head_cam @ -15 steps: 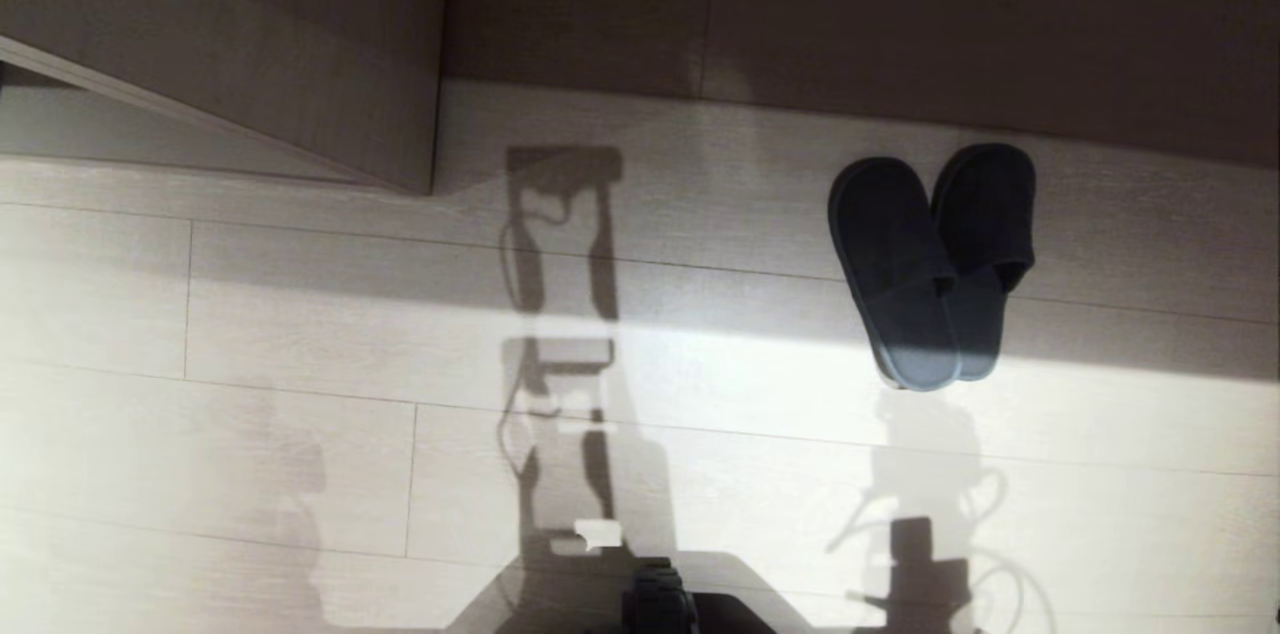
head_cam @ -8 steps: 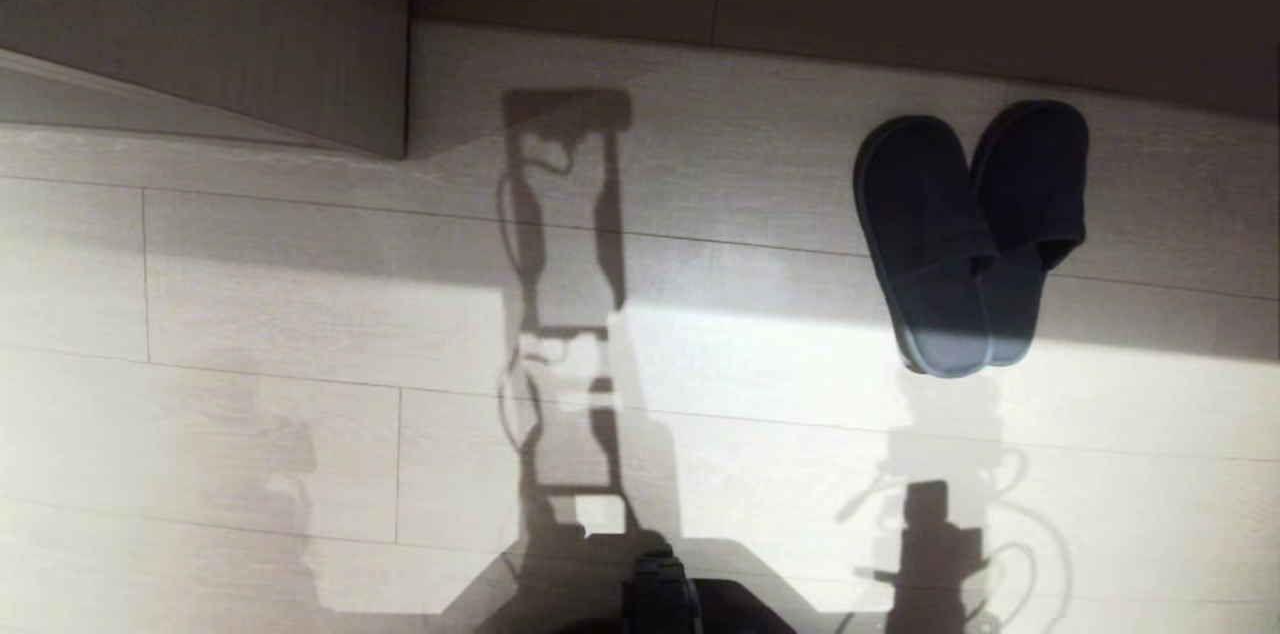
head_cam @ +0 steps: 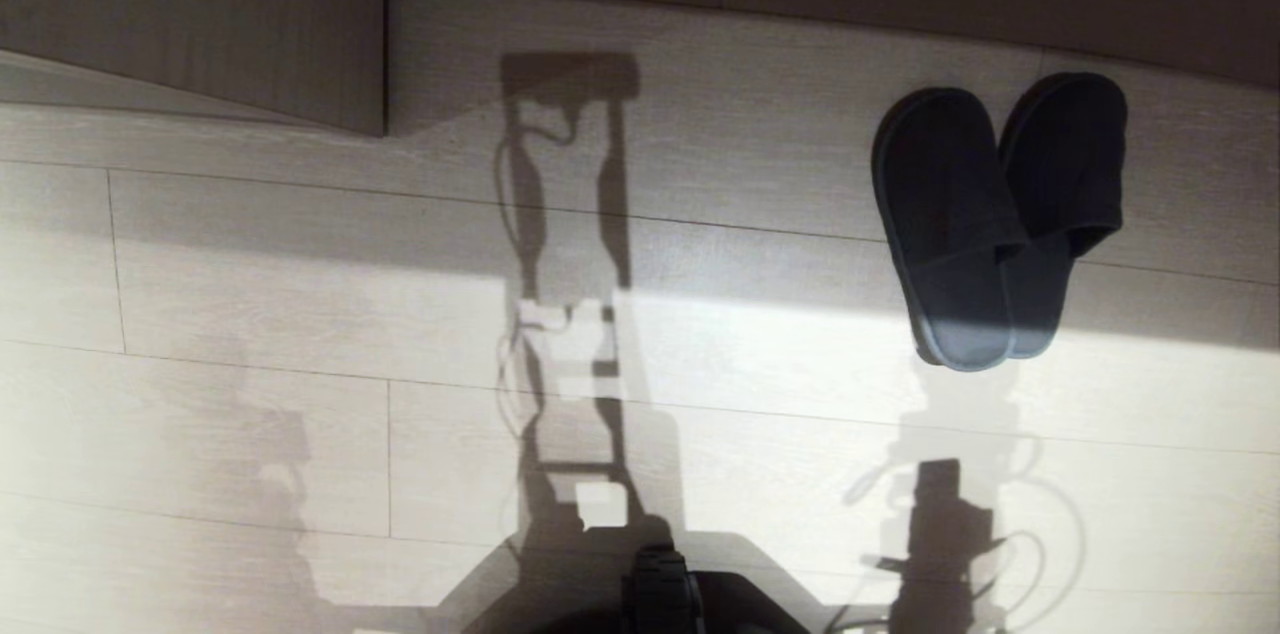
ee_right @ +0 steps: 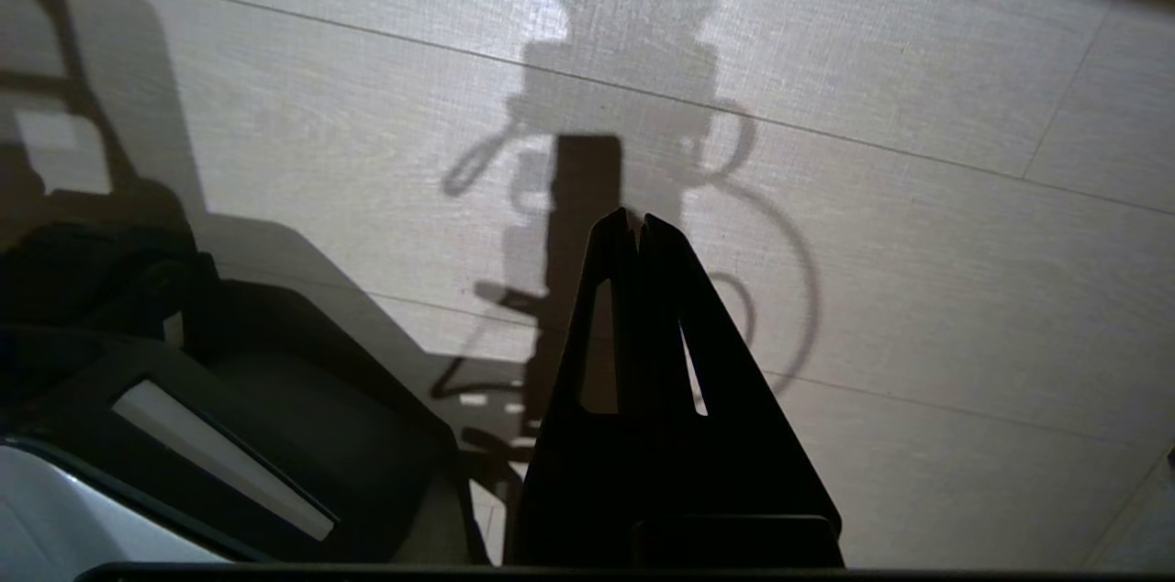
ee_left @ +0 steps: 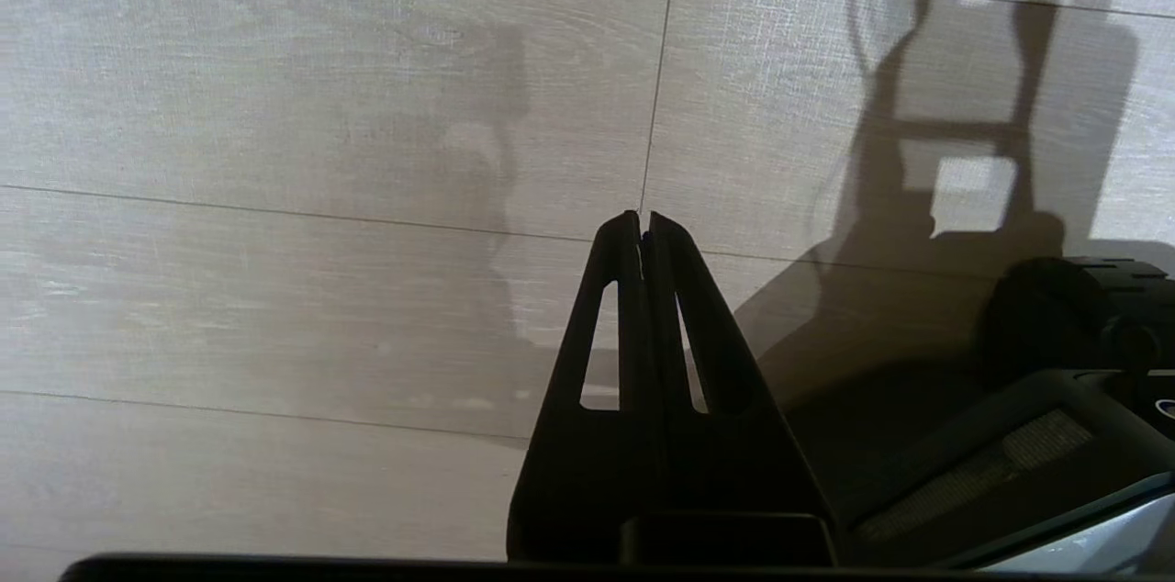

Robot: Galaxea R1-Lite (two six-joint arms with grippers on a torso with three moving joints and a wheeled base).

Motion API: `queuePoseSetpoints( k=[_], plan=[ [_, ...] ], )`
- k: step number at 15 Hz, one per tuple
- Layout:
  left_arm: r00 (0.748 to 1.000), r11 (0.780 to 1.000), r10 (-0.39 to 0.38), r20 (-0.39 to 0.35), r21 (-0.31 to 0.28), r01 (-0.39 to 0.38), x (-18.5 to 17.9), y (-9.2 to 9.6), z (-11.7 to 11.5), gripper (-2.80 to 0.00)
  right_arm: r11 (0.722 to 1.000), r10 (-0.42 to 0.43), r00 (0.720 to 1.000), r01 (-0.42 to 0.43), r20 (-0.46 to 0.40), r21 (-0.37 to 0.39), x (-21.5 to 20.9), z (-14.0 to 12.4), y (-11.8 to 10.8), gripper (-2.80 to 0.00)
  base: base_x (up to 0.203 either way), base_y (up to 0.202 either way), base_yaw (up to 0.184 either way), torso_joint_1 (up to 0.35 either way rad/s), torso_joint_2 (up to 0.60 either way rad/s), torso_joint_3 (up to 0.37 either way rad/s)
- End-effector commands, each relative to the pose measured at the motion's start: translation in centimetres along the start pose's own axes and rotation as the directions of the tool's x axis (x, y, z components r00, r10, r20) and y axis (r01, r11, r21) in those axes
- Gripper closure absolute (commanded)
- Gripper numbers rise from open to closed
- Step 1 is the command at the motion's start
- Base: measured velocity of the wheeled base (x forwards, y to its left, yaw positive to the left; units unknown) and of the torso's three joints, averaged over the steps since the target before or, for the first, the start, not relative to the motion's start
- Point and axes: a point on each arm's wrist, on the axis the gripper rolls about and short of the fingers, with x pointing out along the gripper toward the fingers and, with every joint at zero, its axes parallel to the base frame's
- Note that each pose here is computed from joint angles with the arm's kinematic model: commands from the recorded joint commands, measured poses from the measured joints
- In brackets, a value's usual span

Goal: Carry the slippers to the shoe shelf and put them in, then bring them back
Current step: Pick up the slippers on the floor

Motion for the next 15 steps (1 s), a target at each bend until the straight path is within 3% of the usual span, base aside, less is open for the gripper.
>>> queuePoseSetpoints(
  k=[1, 3, 6, 9, 12, 13, 15],
  plan=[
    [1.000, 1.000, 0.000, 0.001, -0.001, 0.000, 0.0, 0.0, 0.0, 0.00, 1.000, 0.016, 0.999, -0.016, 0.036, -0.003, -0.3, 1.3, 0.0, 0.00, 0.000, 0.000, 0.000, 0.000, 0.00, 0.000],
    [1.000, 1.000, 0.001, 0.001, -0.001, -0.001, 0.0, 0.0, 0.0, 0.00, 0.998, 0.062, 0.997, -0.062, 0.047, -0.010, -0.6, 3.9, -0.1, 0.00, 0.000, 0.000, 0.000, 0.000, 0.00, 0.000],
    [1.000, 1.000, -0.001, 0.001, 0.001, 0.001, 0.0, 0.0, 0.0, 0.00, 0.995, 0.100, 0.991, -0.100, -0.092, -0.004, 2.8, 7.2, -0.3, 0.00, 0.000, 0.000, 0.000, 0.000, 0.00, 0.000],
    [1.000, 1.000, -0.001, -0.001, 0.001, 0.001, 0.0, 0.0, -0.1, 0.00, 0.993, 0.116, 0.965, -0.117, -0.234, 0.010, 10.0, 9.2, -0.5, 0.00, 0.000, 0.000, 0.000, 0.000, 0.00, 0.000],
    [1.000, 1.000, -0.001, -0.001, 0.001, 0.001, 0.0, 0.0, -0.1, 0.00, 0.994, 0.103, 0.949, -0.104, -0.298, 0.013, 17.5, 8.6, -0.5, 0.00, 0.000, 0.000, 0.000, 0.000, 0.00, 0.000],
    [1.000, 1.000, -0.001, 0.000, 0.001, 0.001, 0.0, 0.0, -0.1, 0.00, 0.996, 0.085, 0.955, -0.087, -0.283, 0.005, 19.5, 8.1, -0.6, -2.80, 0.000, 0.000, 0.000, 0.000, 0.00, 0.000],
    [1.000, 1.000, -0.001, 0.000, 0.001, 0.001, 0.0, 0.0, -0.1, 0.00, 0.999, 0.049, 0.979, -0.052, -0.200, -0.012, 22.6, 7.8, -0.6, -2.80, 0.000, 0.000, 0.000, 0.000, 0.00, 0.000]
  ],
)
